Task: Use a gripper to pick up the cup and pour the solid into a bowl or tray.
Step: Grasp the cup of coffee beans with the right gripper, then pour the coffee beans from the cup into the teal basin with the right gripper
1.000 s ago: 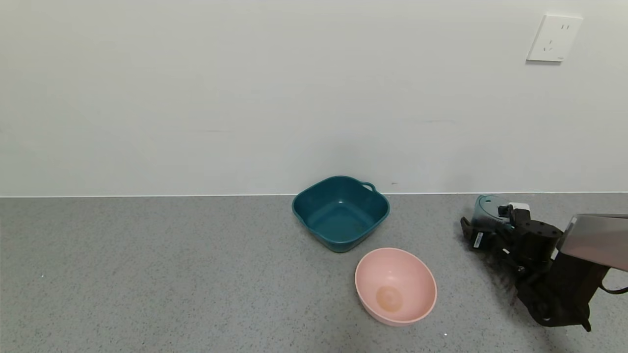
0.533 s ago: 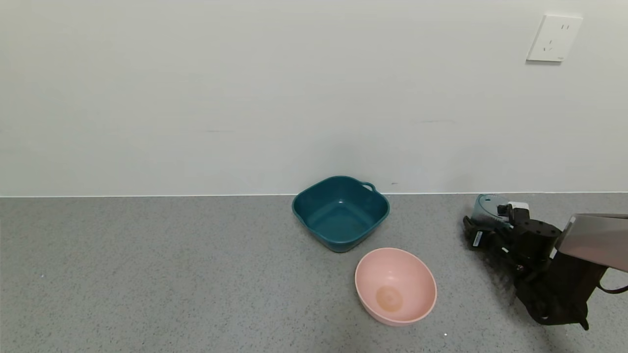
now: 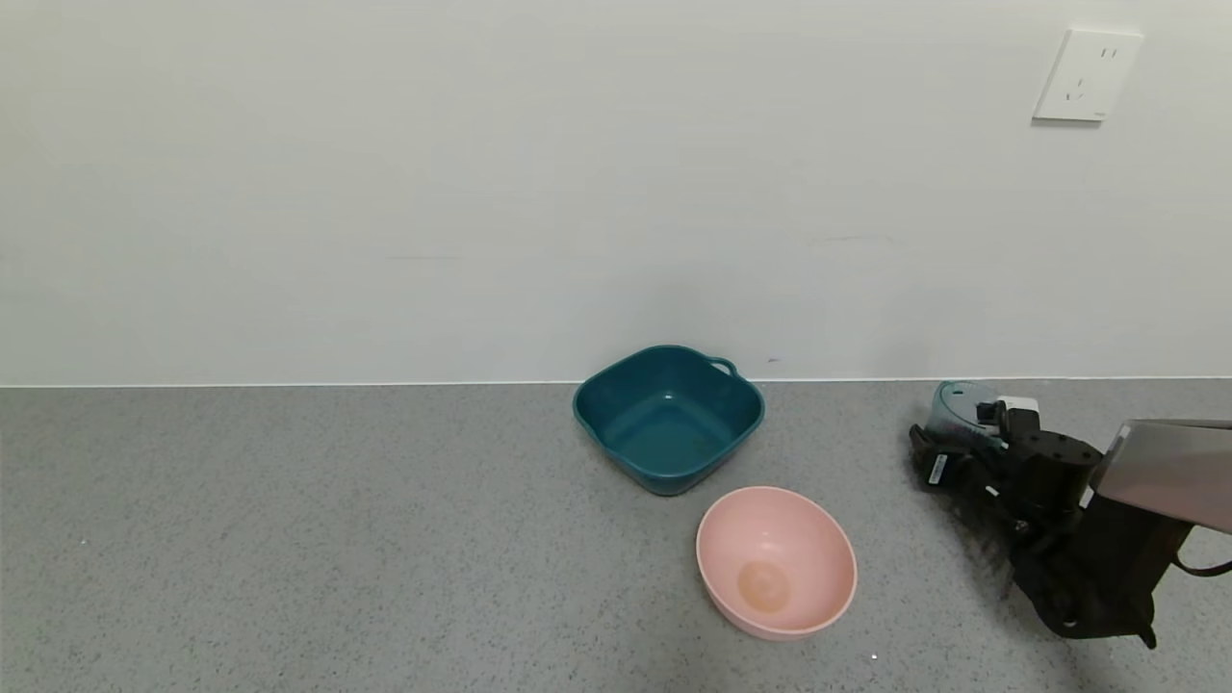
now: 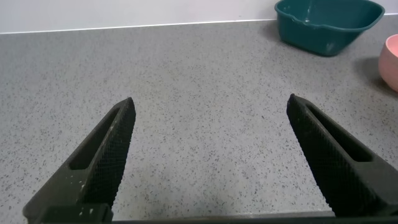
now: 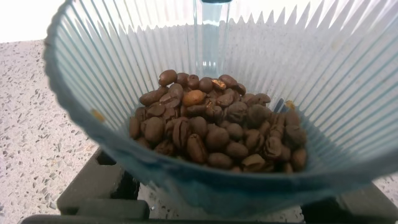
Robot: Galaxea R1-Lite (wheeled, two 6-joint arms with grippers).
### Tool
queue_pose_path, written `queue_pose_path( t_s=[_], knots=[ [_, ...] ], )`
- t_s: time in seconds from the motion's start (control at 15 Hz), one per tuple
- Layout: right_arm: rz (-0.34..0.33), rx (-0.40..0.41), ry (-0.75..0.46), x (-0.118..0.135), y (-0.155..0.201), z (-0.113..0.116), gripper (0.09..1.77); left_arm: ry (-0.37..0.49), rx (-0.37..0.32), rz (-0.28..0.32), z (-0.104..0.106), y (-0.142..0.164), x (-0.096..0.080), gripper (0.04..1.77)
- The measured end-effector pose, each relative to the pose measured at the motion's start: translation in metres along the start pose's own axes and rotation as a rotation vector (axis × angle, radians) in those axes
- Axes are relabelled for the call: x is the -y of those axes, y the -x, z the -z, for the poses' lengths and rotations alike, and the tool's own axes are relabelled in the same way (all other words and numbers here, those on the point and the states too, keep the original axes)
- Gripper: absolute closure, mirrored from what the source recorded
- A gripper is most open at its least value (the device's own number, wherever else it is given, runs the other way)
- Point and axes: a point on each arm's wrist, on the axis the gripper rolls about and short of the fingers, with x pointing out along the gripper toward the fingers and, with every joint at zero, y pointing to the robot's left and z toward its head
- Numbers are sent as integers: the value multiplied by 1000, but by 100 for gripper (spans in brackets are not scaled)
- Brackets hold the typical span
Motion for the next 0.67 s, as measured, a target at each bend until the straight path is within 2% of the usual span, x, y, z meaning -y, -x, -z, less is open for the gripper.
queue_pose_path(
  t_s=[0.67],
  knots=[
    [-13,24,13,-1,3,-12,49,0,0,0,0,0,0,6]
  ],
)
